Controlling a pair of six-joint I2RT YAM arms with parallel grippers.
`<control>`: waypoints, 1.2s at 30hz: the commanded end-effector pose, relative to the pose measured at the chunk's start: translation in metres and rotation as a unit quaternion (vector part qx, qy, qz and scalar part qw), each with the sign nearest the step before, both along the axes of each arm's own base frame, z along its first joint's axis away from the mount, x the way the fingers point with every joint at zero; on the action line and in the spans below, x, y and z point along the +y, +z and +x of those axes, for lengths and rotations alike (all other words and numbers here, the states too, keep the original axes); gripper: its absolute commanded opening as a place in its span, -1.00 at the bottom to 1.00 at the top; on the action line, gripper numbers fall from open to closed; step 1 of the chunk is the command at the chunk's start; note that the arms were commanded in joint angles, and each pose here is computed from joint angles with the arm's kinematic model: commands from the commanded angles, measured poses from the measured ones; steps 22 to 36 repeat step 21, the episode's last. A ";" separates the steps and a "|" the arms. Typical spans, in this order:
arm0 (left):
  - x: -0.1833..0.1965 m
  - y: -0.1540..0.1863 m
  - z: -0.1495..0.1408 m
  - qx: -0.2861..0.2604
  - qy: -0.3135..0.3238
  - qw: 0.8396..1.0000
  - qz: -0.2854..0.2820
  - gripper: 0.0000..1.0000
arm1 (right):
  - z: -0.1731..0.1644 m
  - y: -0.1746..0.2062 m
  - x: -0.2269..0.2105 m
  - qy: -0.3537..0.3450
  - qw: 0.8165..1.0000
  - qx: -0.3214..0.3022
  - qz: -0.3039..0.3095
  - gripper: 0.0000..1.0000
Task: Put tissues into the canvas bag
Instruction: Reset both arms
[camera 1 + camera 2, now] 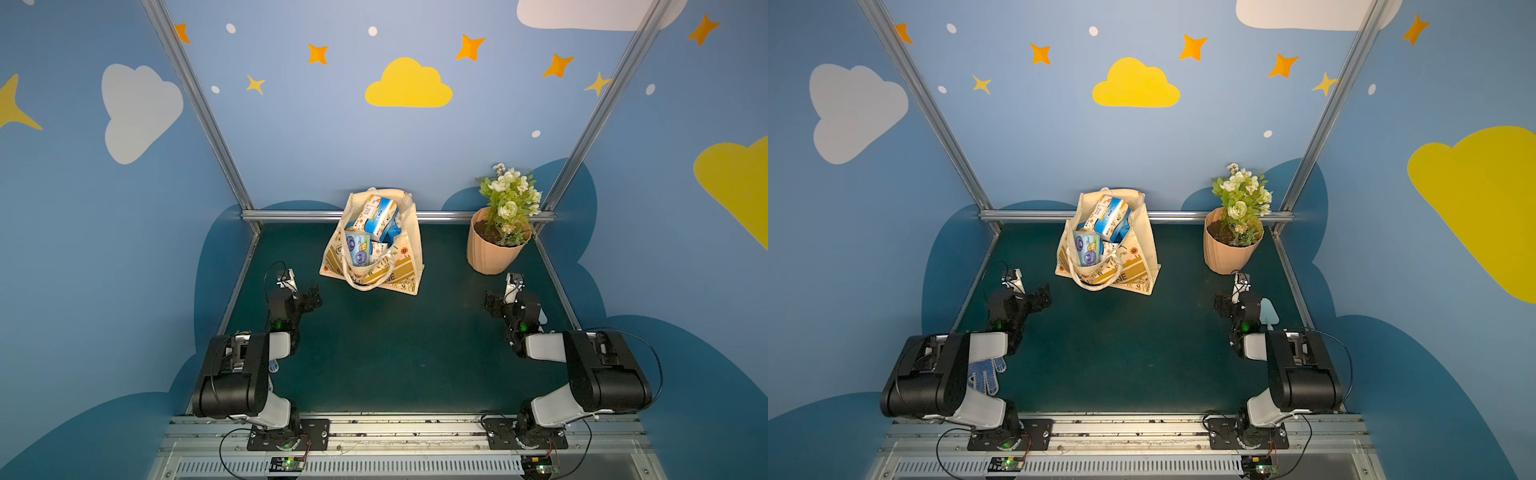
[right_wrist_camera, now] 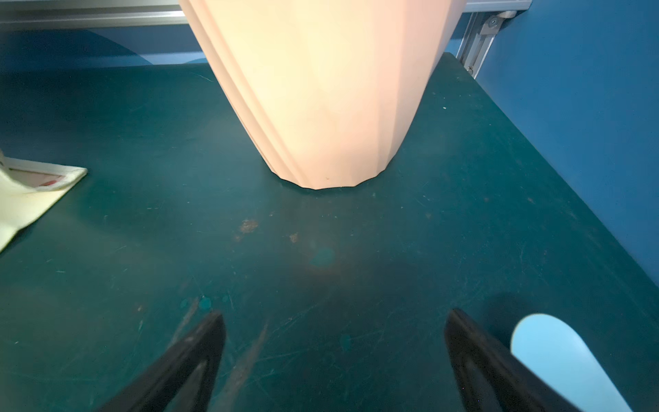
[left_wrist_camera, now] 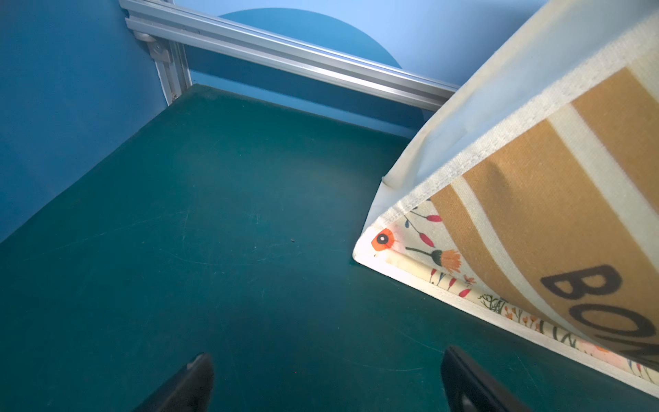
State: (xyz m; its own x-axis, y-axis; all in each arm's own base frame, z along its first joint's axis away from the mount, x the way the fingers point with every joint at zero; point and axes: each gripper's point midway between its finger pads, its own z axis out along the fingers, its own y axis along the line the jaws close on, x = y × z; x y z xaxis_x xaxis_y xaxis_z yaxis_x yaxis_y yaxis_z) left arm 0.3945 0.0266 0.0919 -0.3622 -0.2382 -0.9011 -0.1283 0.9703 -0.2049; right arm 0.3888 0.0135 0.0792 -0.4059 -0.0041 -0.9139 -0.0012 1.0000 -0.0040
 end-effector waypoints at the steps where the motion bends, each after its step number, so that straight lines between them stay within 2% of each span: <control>1: -0.003 -0.012 -0.003 0.028 -0.010 1.000 0.005 0.99 | 0.005 0.011 0.002 0.006 1.000 -0.017 0.000 0.94; 36: -0.005 -0.012 -0.002 0.031 -0.006 0.999 0.018 0.99 | 0.005 0.011 0.001 0.006 1.000 -0.017 -0.001 0.94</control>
